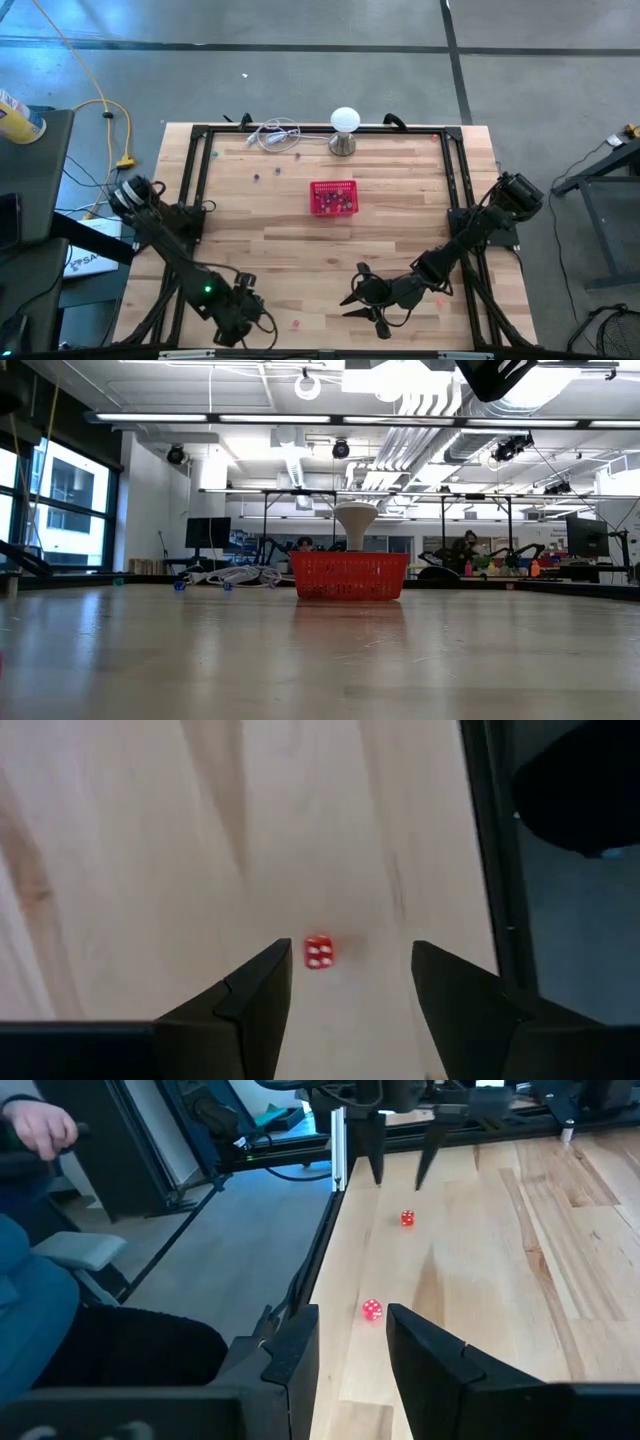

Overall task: Pick & Place Dice
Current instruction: Put the red dice into the bin

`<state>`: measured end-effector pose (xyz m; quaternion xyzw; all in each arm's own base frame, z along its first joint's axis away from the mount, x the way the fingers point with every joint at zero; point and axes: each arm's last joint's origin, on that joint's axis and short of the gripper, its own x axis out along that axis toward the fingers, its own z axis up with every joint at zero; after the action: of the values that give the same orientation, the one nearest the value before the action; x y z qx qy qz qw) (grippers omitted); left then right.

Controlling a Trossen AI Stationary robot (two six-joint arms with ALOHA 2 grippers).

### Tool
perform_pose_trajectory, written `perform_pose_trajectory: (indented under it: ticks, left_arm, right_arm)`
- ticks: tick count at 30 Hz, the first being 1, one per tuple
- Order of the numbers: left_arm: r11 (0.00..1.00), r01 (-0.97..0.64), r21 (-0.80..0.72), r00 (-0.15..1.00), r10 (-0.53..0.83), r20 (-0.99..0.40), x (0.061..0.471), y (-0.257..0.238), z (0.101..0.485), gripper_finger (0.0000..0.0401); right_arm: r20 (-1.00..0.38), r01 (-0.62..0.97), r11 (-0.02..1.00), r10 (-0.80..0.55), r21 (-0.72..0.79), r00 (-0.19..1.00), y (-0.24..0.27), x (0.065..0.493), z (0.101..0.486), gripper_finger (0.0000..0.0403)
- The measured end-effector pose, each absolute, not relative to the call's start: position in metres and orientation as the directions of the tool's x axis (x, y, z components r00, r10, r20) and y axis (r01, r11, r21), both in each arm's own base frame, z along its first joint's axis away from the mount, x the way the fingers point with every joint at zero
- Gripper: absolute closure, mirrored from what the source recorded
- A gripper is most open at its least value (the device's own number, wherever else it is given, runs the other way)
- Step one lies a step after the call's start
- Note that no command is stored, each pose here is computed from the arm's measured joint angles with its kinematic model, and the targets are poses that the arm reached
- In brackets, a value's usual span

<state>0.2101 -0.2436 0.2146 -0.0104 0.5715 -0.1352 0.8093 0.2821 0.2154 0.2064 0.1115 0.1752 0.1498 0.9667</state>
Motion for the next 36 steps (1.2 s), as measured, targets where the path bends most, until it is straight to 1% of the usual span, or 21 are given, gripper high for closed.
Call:
perform_pose_trajectory:
  ticks: [3, 9, 15, 21, 30, 36]
  left_arm:
    - [0.973, 0.183, -0.139, 0.33, -0.194, -0.924, 0.204, -0.253, 0.207, 0.0202]
    - [0.989, 0.076, -0.126, 0.301, -0.143, -0.943, 0.202, -0.263, 0.186, 0.0202]
    - [0.993, 0.063, -0.099, 0.33, -0.114, -0.937, 0.203, -0.263, 0.184, 0.0202]
    - [0.996, 0.025, -0.089, 0.329, -0.093, -0.94, 0.205, -0.263, 0.179, 0.0202]
    - [0.999, 0.002, -0.038, 0.267, -0.037, -0.963, 0.207, -0.261, 0.164, 0.0202]
    - [0.998, -0.001, -0.059, 0.272, -0.056, -0.961, 0.208, -0.263, 0.163, 0.0206]
  right_arm:
    - [-0.305, -0.255, 0.929, 0.333, 0.269, 0.892, 0.217, 0.281, 0.206, 0.0293]
    - [-0.307, -0.257, 0.929, 0.335, 0.266, 0.891, 0.217, 0.281, 0.206, 0.0293]
    - [-0.308, -0.26, 0.928, 0.338, 0.267, 0.889, 0.218, 0.28, 0.206, 0.0293]
    - [-0.31, -0.278, 0.923, 0.355, 0.268, 0.882, 0.223, 0.276, 0.206, 0.0293]
    - [-0.311, -0.283, 0.921, 0.36, 0.266, 0.879, 0.226, 0.274, 0.206, 0.0293]
    - [-0.312, -0.284, 0.921, 0.361, 0.266, 0.879, 0.226, 0.273, 0.206, 0.0293]
